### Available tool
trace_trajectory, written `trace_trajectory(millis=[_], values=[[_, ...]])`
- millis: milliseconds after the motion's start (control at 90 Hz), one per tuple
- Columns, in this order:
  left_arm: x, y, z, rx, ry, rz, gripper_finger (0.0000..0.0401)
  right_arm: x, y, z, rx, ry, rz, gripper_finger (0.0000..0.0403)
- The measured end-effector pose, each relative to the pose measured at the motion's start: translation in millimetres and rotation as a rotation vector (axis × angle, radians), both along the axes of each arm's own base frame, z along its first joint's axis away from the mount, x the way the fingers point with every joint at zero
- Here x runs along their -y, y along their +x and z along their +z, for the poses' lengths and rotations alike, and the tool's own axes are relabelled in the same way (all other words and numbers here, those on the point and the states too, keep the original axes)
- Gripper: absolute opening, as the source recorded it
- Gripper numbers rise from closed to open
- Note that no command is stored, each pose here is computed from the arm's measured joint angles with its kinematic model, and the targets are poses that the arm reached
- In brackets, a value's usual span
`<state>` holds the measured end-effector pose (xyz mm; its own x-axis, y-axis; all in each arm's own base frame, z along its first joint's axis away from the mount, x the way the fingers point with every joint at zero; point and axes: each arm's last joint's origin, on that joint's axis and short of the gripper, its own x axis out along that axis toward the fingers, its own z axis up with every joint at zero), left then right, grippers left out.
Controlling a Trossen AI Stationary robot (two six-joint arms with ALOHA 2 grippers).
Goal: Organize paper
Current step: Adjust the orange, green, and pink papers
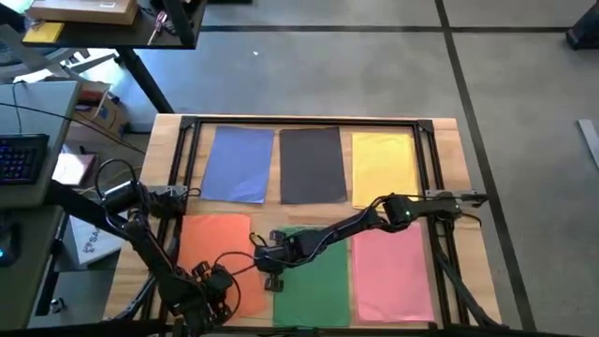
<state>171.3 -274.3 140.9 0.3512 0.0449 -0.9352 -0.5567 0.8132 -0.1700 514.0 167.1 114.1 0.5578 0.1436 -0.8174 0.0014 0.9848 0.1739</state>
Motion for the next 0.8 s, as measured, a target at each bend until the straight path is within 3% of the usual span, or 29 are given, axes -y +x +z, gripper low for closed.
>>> trace_trajectory(millis=[267,378,667,800], values=[[10.8,14.2,-14.2,0.071,-0.067,0.013,0.0000,-3.1,6.9,-11.9,0.053,0.032,0.012,0.0000],[10.7,17.4,-11.3,0.098,-0.059,0.020,0.0000,-2.6,7.2,-11.8,0.066,-0.001,-0.014,0.0000],[10.5,19.9,21.5,0.102,0.010,0.022,0.0000,1.9,1.3,6.0,0.054,-0.086,-0.038,0.0000],[27.6,22.2,42.5,0.151,-0.092,0.005,0.0000,1.9,-1.0,20.6,0.073,-0.120,-0.010,0.0000]])
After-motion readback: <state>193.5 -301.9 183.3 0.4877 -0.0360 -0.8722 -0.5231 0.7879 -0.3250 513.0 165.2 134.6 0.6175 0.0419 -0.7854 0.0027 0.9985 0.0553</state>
